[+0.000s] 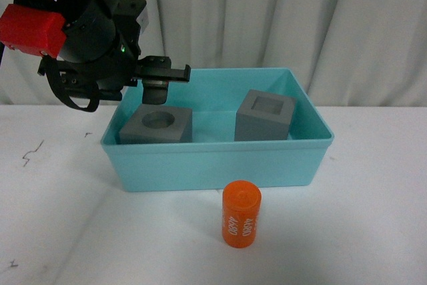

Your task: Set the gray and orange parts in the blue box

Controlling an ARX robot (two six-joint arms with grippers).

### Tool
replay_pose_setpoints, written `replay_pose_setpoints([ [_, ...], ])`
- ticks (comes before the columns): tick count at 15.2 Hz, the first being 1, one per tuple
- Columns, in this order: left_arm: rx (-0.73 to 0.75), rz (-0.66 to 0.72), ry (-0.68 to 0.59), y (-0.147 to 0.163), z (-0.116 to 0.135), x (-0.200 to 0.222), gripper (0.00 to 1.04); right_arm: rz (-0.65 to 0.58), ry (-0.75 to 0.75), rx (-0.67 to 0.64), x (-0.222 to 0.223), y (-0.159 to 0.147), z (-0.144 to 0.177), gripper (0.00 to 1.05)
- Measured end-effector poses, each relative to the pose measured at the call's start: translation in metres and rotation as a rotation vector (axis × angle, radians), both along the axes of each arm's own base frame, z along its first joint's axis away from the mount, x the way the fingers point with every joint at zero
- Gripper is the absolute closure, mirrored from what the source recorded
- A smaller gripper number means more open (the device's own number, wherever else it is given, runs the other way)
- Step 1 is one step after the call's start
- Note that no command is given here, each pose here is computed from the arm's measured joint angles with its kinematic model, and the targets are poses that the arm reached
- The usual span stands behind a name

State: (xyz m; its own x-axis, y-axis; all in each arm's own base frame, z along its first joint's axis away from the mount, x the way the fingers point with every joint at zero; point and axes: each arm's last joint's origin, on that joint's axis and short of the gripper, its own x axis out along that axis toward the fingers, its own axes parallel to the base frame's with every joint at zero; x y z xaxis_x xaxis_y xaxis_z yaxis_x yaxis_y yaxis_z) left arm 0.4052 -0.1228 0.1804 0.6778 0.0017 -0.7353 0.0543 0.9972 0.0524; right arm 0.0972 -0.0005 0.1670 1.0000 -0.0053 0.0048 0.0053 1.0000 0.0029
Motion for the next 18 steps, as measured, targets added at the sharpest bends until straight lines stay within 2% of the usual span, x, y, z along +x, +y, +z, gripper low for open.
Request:
replay_pose_setpoints([
  [2,-0.037,-0.025,-0.028,0.002,0.013,-0.010,0.27,0.000,0.000,0.000,0.000,0.000,0.000,0.06],
  [4,-0.095,-0.064,-0.145,0.003,0.043,-0.029,0.06,0.000,0.000,0.000,0.000,0.000,0.000,0.06],
  [6,-0.153,-0.131,-0.288,0.004,0.080,-0.055,0.07,0.000,0.000,0.000,0.000,0.000,0.000,0.06],
  [9,-0.181,-0.171,-0.377,0.012,0.104,-0.087,0.07,0.000,0.000,0.000,0.000,0.000,0.000,0.06],
  [10,-0.154,-0.116,-0.557,0.018,0.106,-0.095,0.13,0.000,0.000,0.000,0.000,0.000,0.000,0.06],
  [11,-0.111,-0.025,-0.696,0.031,0.102,-0.108,0.24,0.000,0.000,0.000,0.000,0.000,0.000,0.06],
  [13,-0.092,0.055,-0.844,0.064,0.080,-0.143,0.49,0.000,0.000,0.000,0.000,0.000,0.000,0.06],
  [16,-0.086,0.037,-0.816,0.083,0.045,-0.177,0.82,0.000,0.000,0.000,0.000,0.000,0.000,0.06],
  [17,-0.088,0.031,-0.812,0.089,0.037,-0.188,0.95,0.000,0.000,0.000,0.000,0.000,0.000,0.06],
  [18,-0.087,0.038,-0.821,0.095,0.032,-0.198,1.03,0.000,0.000,0.000,0.000,0.000,0.000,0.06],
])
